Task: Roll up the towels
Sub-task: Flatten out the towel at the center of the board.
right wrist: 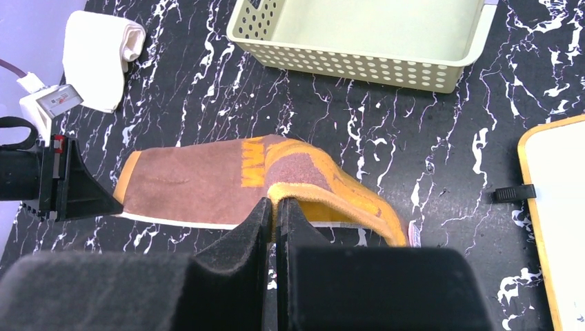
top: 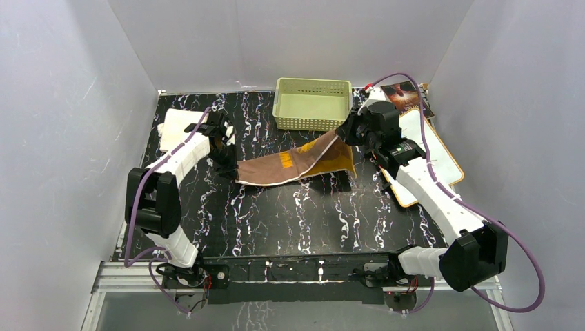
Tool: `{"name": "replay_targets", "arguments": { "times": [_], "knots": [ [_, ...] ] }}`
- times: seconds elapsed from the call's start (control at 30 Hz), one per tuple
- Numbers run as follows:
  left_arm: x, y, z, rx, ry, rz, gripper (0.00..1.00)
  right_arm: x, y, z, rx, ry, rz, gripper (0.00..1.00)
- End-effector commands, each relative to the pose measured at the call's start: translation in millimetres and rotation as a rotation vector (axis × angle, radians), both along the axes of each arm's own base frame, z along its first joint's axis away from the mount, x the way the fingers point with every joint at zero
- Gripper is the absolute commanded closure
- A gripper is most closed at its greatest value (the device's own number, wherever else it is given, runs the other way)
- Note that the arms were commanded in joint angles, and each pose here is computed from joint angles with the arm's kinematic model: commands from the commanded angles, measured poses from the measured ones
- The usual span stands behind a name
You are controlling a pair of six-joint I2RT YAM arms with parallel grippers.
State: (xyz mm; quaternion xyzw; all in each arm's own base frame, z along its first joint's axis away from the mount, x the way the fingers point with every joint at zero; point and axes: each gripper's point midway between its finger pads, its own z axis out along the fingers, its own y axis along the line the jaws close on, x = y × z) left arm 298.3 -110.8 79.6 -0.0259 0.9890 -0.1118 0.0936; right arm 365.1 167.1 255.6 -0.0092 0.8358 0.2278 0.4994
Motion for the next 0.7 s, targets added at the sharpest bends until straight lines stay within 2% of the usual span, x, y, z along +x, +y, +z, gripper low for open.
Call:
{"name": "replay_targets", "arguments": {
  "times": [0.0, 0.1, 0.2, 0.23, 0.3, 0.5, 0.6, 0.67],
  "knots": [
    [-9, -6, 3, -0.032, 0.042, -0.049, 0.86, 2, -4, 20, 0.002, -0.074, -0.011, 1.00],
    [-9, -8, 0, -0.045, 0.051, -0.058, 0.85, 2, -4, 19, -0.002, -0.074, -0.009, 1.00],
    [-9, -9, 0, -0.053, 0.056, -0.072, 0.75, 3, -4, 18, -0.003, -0.070, -0.008, 1.00],
    [-8, -10, 0, -0.056, 0.053, -0.076, 0.79, 3, -4, 18, -0.003, -0.070, -0.007, 1.00],
    [-8, -10, 0, -0.058, 0.045, -0.077, 1.00, 4, -4, 17, -0.004, -0.069, -0.006, 1.00],
    [-3, -9, 7, -0.055, 0.009, -0.074, 1.00, 4, -4, 18, -0.006, -0.071, -0.006, 1.00],
    [7, -1, 20, -0.028, -0.055, -0.035, 1.00, 3, -6, 24, -0.006, -0.084, -0.012, 1.00],
    [19, 16, 43, -0.024, -0.139, 0.054, 1.00, 0, -8, 37, 0.007, -0.119, -0.019, 1.00]
  ]
}}
